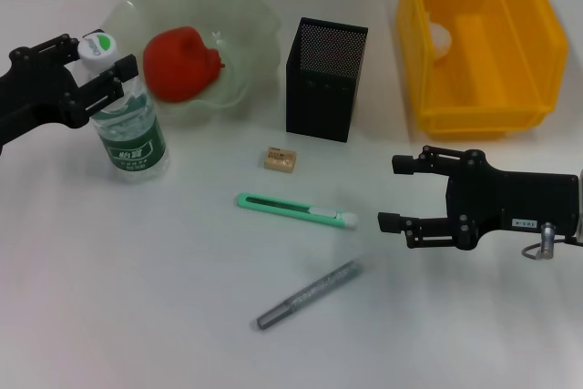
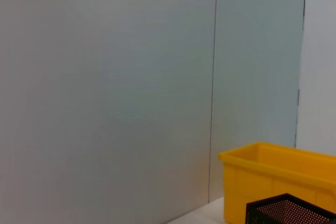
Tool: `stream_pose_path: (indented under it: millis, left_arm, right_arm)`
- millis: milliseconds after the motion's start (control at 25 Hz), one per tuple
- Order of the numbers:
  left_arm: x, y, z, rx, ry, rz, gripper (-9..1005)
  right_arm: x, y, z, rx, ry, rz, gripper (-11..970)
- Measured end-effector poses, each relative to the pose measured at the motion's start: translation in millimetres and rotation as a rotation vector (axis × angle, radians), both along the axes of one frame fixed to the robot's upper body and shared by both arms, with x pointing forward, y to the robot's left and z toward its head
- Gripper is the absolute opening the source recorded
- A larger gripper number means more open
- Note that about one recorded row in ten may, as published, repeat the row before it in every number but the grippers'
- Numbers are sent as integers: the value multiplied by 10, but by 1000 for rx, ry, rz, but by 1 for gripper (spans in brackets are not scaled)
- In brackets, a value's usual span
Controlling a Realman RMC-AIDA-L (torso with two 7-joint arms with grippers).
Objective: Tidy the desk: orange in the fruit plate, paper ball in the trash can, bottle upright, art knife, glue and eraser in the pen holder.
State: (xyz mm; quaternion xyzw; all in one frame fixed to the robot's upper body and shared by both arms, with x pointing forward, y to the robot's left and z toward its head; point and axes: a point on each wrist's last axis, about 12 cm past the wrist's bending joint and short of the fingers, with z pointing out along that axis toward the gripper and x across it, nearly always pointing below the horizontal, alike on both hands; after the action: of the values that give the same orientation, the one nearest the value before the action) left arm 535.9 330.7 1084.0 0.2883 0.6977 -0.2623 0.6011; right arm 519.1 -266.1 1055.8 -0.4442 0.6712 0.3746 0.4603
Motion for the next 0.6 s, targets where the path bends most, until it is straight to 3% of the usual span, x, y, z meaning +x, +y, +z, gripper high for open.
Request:
stream_pose_path:
  millis: [320, 600]
  left_arm:
    - [-24, -4, 20, -21, -13, -11, 586]
    - [-49, 44, 177, -134, -76, -8, 803]
  right_arm:
    - [-2, 2, -2, 1, 2, 0, 826]
    - [-5, 8, -5, -2, 4, 7, 826]
